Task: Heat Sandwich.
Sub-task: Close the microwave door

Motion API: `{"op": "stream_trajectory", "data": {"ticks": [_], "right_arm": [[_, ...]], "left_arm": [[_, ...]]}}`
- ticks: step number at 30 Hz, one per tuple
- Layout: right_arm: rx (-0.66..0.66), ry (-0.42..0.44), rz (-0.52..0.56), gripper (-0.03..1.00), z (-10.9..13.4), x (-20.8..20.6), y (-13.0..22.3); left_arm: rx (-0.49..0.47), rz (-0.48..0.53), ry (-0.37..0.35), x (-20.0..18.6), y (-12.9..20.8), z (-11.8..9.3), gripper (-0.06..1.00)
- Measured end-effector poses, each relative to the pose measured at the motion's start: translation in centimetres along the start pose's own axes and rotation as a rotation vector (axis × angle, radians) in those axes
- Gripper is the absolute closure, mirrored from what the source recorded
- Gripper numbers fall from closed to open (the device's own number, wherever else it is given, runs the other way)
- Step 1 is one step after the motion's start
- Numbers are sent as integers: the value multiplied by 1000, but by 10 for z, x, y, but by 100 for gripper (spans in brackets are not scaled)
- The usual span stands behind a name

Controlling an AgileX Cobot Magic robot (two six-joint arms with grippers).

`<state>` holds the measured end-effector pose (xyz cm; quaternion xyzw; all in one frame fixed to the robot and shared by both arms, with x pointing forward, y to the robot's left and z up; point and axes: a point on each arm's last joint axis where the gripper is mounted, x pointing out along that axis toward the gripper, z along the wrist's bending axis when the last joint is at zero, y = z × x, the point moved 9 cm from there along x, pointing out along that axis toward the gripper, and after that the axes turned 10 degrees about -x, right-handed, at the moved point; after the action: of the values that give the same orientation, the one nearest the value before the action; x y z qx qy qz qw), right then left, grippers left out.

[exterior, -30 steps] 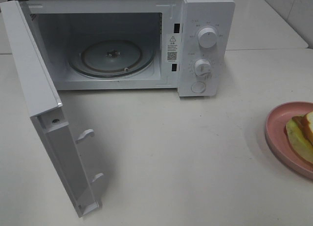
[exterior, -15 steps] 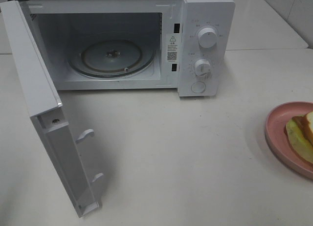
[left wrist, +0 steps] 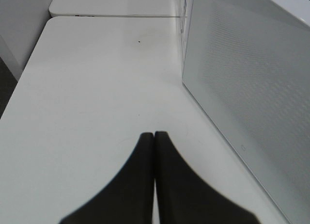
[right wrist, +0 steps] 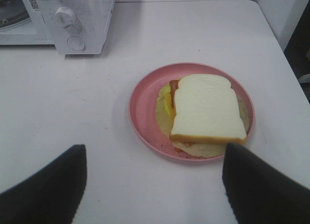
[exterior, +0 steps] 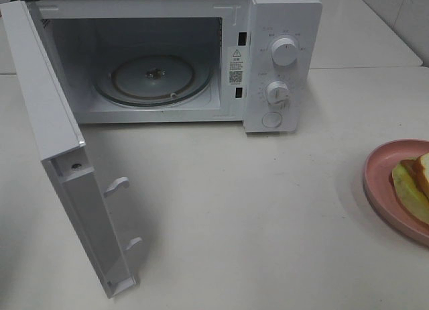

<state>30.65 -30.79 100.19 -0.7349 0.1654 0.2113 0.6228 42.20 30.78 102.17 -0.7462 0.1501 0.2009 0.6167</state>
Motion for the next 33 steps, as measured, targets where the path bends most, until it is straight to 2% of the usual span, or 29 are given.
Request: {"op": "stream_trajectory", "data": {"ticks": [4,16,18,21,24,31,33], "right_arm": [[0,0,0,22,0,0,0],[0,-1,0,22,0,0,0],[0,-1,0,22,0,0,0],[0,-1,0,22,0,0,0],[0,-1,0,22,0,0,0],[0,-1,0,22,0,0,0],[0,-1,0,22,0,0,0]], "left_arm": [[-14,-62,-6,27,1,4,94],[-18,-227,-30,69,6,17,94],[-3,-265,-34,78,3,18,94],[25,-267,-32,87,4,18,94],[114,-280,3,102,3,10,94],[97,-255,70,123,11,0,94],[111,-256,120,132,10,-9,94]]}}
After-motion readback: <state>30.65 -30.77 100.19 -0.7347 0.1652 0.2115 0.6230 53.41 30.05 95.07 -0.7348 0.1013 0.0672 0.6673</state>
